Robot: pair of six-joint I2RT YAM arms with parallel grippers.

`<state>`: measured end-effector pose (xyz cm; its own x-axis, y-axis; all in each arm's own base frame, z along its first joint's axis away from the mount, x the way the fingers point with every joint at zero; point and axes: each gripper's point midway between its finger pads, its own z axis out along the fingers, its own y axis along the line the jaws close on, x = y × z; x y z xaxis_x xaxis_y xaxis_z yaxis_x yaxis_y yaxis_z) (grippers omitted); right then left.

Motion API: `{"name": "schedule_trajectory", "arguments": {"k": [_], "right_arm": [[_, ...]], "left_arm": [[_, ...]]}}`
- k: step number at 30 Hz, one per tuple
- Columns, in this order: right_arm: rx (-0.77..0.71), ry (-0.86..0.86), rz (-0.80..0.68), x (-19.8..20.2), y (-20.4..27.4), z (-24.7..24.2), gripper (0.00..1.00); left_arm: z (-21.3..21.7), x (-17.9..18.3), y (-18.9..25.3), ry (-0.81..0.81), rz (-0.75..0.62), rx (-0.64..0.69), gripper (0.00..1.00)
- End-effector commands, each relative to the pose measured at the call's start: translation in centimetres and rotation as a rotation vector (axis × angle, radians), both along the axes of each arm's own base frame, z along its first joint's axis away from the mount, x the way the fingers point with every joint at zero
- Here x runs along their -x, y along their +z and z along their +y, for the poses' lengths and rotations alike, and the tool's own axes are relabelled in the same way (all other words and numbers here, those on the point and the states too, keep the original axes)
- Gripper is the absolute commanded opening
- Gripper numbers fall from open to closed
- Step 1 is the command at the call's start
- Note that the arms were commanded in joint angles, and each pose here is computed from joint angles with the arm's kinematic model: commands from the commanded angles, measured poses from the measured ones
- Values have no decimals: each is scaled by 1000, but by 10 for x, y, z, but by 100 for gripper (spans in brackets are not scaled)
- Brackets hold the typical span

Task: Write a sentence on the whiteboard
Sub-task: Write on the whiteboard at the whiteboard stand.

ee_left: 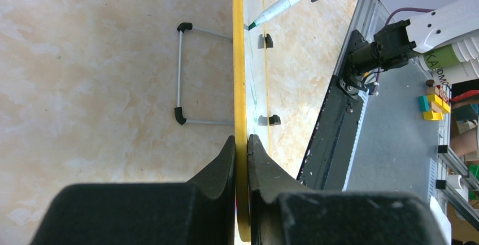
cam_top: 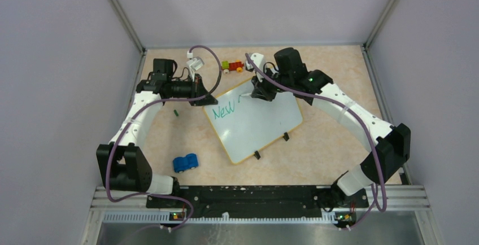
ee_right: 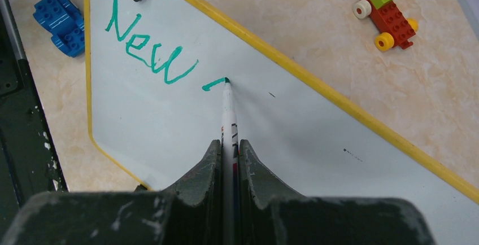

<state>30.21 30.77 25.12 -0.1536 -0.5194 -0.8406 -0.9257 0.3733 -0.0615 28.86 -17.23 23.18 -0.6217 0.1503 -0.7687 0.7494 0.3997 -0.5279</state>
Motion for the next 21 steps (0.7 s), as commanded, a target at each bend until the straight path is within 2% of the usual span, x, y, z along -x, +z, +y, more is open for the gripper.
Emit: {"name": "schedule_trajectory", "arguments": {"k": [1,21], "right_arm": [[23,-12,-20,-5,-3,-6,0],[65,47,45,33,-33,-5,0]], "left_arm": [[-6,2,-2,-46,-31,-14,0],[-7,3,-2,-50,-33,-13,0]]}}
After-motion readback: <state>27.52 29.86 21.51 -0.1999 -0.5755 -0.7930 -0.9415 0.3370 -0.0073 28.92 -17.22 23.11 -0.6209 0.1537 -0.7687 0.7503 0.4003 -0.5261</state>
